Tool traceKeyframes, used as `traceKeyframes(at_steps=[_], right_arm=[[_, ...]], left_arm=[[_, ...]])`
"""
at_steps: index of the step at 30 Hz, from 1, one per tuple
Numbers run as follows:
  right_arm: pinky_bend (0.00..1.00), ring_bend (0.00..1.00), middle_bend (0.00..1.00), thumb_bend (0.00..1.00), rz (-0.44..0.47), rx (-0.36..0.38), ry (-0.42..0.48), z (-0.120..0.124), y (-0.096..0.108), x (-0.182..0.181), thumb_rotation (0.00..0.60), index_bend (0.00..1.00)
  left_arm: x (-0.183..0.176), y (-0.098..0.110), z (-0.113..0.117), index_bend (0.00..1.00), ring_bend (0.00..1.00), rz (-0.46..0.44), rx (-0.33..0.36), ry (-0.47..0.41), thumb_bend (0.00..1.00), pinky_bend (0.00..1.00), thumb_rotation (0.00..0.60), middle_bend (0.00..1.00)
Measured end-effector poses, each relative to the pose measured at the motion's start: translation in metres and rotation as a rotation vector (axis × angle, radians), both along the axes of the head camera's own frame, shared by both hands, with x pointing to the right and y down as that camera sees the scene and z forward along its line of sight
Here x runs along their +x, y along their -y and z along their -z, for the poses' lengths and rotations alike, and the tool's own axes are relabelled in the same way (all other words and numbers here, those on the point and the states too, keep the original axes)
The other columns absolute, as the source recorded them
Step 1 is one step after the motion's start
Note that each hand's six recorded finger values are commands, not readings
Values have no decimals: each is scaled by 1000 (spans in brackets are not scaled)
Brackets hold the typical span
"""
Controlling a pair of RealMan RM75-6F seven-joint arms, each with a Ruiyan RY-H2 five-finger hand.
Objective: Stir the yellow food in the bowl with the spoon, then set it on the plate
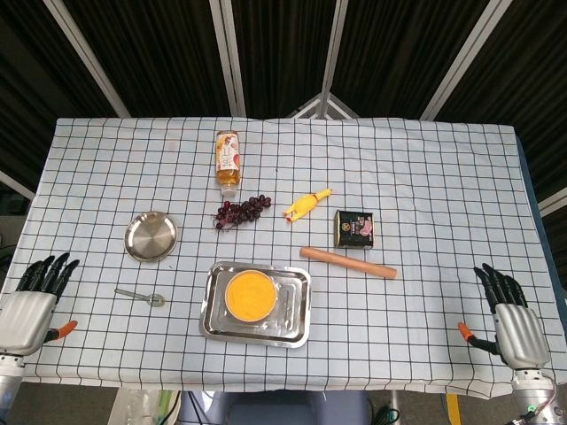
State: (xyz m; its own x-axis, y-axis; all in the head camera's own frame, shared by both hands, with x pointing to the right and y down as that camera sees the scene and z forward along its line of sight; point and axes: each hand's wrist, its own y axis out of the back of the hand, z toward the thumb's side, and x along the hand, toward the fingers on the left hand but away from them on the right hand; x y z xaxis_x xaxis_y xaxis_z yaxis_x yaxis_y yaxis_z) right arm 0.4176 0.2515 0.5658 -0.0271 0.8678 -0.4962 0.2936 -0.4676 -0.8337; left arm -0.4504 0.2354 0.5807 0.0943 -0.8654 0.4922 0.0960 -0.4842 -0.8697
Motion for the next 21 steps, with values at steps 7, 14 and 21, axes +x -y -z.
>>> traceKeyframes(at_steps=[7,14,21], right_arm=[[0,0,0,317,-2,-4,3,0,-1,0,600,0],[0,0,0,317,-4,-5,1,0,-1,1,600,0],[0,0,0,317,-9,-7,0,0,-1,2,600,0]], left_arm=[[4,15,-22,386,942,-1,-41,50,234,910,600,912],[9,25,-60,484,1000,0,-161,108,413,998,600,1000],[24,35,-89,473,1000,-19,-226,157,421,998,600,1000]])
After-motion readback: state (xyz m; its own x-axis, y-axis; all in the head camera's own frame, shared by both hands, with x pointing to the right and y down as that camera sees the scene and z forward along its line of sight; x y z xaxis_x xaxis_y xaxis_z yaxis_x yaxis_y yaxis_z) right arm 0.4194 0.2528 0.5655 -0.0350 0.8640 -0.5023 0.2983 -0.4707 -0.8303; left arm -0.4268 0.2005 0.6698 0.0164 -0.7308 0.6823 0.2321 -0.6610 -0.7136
